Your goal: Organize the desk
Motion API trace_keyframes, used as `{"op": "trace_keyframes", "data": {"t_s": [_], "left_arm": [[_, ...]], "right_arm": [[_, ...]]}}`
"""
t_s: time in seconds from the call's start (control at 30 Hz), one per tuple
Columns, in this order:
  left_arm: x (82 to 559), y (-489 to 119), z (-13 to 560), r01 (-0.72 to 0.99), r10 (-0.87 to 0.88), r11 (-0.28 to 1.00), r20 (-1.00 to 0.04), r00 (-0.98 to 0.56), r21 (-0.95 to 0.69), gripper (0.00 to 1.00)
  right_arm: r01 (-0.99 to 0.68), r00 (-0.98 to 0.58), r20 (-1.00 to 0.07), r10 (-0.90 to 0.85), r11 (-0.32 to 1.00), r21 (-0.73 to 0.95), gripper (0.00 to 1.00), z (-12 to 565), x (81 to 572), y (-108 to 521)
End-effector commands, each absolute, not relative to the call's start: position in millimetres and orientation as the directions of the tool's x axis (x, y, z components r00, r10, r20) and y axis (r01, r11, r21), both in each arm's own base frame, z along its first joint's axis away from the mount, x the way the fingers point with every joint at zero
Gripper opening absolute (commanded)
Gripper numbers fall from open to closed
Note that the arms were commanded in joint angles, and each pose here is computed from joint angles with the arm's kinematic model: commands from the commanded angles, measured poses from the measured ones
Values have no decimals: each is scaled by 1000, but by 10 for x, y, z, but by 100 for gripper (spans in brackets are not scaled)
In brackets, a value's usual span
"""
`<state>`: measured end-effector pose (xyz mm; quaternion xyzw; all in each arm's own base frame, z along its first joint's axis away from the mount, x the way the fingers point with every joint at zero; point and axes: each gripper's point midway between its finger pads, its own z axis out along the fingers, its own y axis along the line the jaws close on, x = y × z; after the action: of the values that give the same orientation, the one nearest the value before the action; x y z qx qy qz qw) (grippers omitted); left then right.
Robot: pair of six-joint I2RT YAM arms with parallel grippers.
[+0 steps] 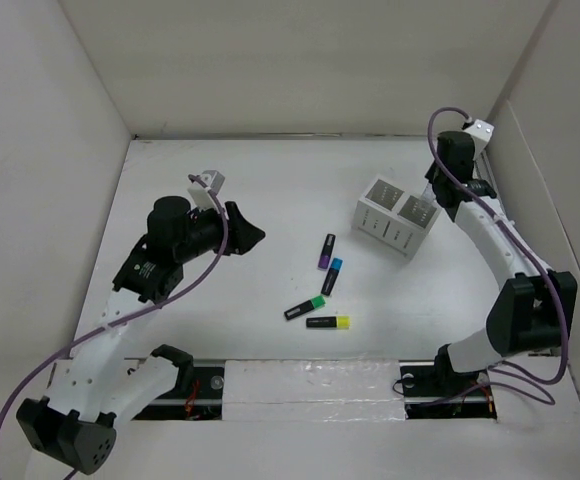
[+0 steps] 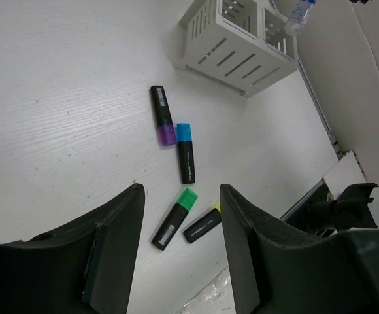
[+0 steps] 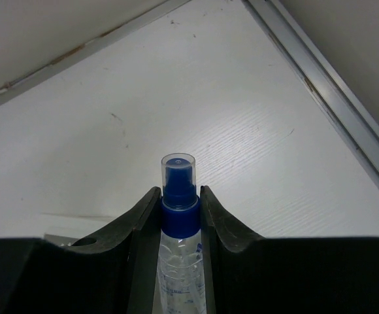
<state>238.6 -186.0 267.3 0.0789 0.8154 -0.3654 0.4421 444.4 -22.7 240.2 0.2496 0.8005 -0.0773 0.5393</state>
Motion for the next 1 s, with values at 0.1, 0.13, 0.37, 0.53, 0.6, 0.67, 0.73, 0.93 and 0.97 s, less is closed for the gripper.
{"op": "trace_keyframes", "data": {"t_s": [0.1, 0.13, 0.37, 0.53, 0.6, 0.67, 0.73, 0.93, 0.97], "left_arm": [[2587, -1973, 2860, 520, -195, 698, -830, -523, -492, 46], [2662, -1985, 2832, 516, -186, 708, -832, -522, -482, 46], [3126, -1963, 2846, 492, -89, 812, -899, -428, -314, 46], [2831, -2671, 2785, 501, 57, 853, -931, -361, -142, 46], [2773, -2756, 2825, 512, 10, 836, -928, -373, -197, 46], [2708, -2748, 2936, 509, -76, 818, -926, -369, -270, 46], [2617, -2689, 3066, 515, -128, 799, -925, -359, -311, 46], [2396, -2352, 3178, 450, -261, 792, -895, -361, -412, 46], [2369, -2312, 3110, 439, -267, 794, -890, -370, -421, 46]], "right_arm": [[523, -239, -932, 273, 845, 113, 0, 2317, 4552, -131], [529, -246, -930, 272, 842, 106, 0, 2274, 4558, -139], [545, -247, -925, 287, 831, 112, 13, 2096, 4397, 37], [522, -246, -924, 293, 843, 128, 41, 2180, 4297, 156], [488, -232, -928, 293, 860, 149, 49, 2339, 4257, 227], [466, -235, -928, 288, 872, 152, 59, 2438, 4208, 271], [414, -230, -931, 283, 894, 169, 66, 2619, 4150, 355], [180, -295, -917, 268, 958, 222, 40, 2760, 3863, 1020], [146, -306, -915, 263, 963, 228, 31, 2734, 3815, 1134]]}}
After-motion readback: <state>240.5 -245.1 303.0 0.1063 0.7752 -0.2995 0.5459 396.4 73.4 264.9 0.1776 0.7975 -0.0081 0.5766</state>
